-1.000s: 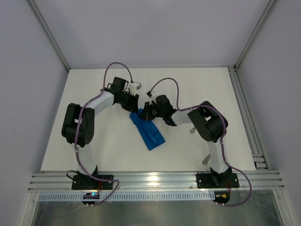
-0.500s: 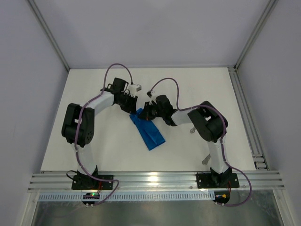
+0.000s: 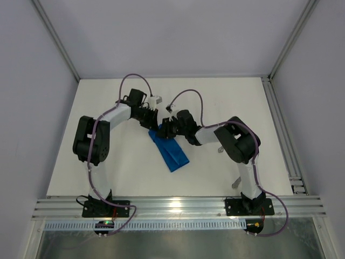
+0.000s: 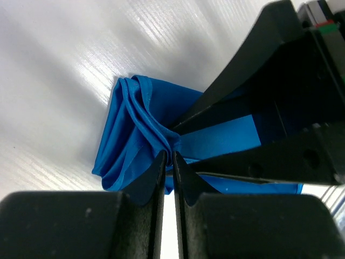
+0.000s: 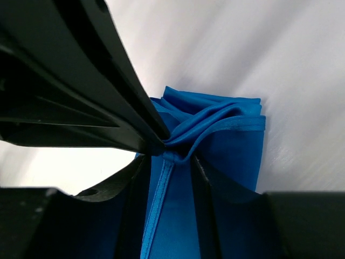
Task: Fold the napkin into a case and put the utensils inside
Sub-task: Stuff the top corner of the smaller-rectangle-folded napkin into the folded napkin.
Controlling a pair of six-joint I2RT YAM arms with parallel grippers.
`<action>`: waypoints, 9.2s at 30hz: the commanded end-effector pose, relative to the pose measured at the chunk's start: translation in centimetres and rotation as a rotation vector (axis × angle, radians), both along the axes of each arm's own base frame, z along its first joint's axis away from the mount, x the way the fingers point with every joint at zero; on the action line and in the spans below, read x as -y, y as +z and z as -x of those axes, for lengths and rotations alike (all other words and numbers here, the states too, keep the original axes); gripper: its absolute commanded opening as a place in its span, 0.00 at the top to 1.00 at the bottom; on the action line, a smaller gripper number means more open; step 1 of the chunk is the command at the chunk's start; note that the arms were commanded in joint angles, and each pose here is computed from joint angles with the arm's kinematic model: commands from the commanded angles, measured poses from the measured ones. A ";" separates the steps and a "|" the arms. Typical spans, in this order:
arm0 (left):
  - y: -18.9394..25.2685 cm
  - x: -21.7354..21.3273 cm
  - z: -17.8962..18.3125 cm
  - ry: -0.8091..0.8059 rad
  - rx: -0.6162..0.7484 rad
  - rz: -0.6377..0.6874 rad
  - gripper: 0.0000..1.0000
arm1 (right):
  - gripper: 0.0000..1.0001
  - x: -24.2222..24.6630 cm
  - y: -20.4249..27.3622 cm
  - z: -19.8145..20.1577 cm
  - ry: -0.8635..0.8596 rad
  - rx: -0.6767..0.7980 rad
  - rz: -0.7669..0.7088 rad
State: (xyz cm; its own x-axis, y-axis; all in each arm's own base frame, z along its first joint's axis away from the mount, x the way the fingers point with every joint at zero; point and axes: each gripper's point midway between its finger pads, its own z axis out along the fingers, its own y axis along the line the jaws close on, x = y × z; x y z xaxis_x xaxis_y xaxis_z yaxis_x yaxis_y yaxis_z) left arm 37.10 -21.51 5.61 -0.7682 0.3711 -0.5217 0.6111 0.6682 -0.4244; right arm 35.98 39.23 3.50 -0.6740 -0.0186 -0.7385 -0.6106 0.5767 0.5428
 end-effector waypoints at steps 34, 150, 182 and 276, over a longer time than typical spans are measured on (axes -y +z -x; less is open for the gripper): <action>0.8 0.9 -0.9 0.081 -0.149 0.187 0.89 | 0.66 -0.4 1.6 -1.8 -0.141 0.062 -0.039; 0.8 1.1 -2.4 -0.038 0.228 -0.106 0.98 | 0.96 -2.3 1.1 -0.2 -0.044 -0.073 -0.107; -2.0 0.6 -1.0 -0.010 -0.044 -0.019 0.97 | 0.73 -3.1 -0.9 -2.8 -0.264 -0.323 -0.022; 1.6 -2.5 -1.1 0.075 -0.148 0.236 0.89 | 0.96 -4.6 -2.3 0.3 -0.202 -0.410 -0.028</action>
State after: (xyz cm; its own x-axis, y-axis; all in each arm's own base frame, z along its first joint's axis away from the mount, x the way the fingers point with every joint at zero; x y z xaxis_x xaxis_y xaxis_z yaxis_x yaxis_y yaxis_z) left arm 39.44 -19.36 5.51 -0.8755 0.1753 -0.4502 0.4563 0.6063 -0.6513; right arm 36.00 44.91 2.66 -0.8969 0.1950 -0.3969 -0.2193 0.5832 0.7822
